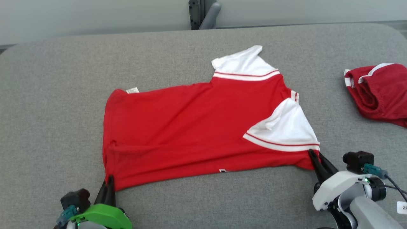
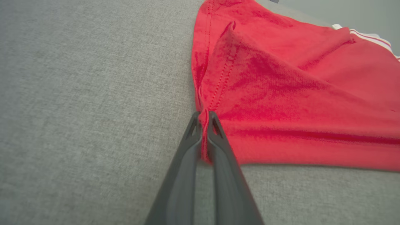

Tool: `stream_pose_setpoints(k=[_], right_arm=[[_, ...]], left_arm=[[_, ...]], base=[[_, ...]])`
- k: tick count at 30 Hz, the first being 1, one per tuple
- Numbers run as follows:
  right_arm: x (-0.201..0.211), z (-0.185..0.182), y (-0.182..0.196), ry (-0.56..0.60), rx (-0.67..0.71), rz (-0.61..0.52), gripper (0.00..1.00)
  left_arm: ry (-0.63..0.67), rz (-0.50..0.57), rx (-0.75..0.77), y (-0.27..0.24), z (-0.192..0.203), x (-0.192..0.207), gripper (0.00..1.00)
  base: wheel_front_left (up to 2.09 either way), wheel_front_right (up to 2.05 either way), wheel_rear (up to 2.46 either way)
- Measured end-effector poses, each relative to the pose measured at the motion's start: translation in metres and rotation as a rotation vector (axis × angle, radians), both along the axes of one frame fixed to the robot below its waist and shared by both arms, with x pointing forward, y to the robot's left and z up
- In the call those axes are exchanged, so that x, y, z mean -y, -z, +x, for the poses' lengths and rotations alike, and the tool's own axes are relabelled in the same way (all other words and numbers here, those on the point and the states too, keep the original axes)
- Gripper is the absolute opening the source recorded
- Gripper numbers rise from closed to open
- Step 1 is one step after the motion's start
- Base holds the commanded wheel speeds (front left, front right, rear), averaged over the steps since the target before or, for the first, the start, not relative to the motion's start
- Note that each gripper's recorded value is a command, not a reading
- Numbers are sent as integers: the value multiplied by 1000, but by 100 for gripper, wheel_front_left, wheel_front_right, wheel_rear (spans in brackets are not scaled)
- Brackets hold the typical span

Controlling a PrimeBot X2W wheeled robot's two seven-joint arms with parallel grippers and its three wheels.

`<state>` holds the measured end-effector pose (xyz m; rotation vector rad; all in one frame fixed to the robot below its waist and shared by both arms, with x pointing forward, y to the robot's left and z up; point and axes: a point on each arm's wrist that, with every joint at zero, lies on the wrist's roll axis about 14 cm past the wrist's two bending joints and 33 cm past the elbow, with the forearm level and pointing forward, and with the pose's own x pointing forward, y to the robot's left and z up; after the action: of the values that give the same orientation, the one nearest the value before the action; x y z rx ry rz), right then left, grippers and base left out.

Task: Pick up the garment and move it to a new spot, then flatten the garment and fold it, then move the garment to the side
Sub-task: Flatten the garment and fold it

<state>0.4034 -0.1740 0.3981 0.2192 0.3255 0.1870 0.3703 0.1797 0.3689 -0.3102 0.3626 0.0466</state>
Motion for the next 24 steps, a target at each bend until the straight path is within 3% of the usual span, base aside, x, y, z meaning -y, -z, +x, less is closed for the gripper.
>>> stream_pose_setpoints(k=[13, 14, 15, 16, 24], right_arm=[[-3, -48, -5, -16, -5, 21, 0], [-3, -48, -5, -16, -5, 21, 0], [-5, -49, -4, -22, -11, 19, 61], [-6, -48, -3, -28, -14, 19, 100], [-6, -23, -31, -29, 88, 3, 100]], left_arm=[[-44, 11, -15, 0, -51, -15, 0], [-44, 11, -15, 0, -51, -15, 15], [-45, 11, -13, 0, -51, -16, 40], [-47, 11, -13, 0, -52, -16, 100], [-58, 39, 22, -10, -44, -20, 100]], base=[[0, 0, 0], [0, 0, 0], [0, 0, 0], [0, 0, 0], [0, 0, 0]])
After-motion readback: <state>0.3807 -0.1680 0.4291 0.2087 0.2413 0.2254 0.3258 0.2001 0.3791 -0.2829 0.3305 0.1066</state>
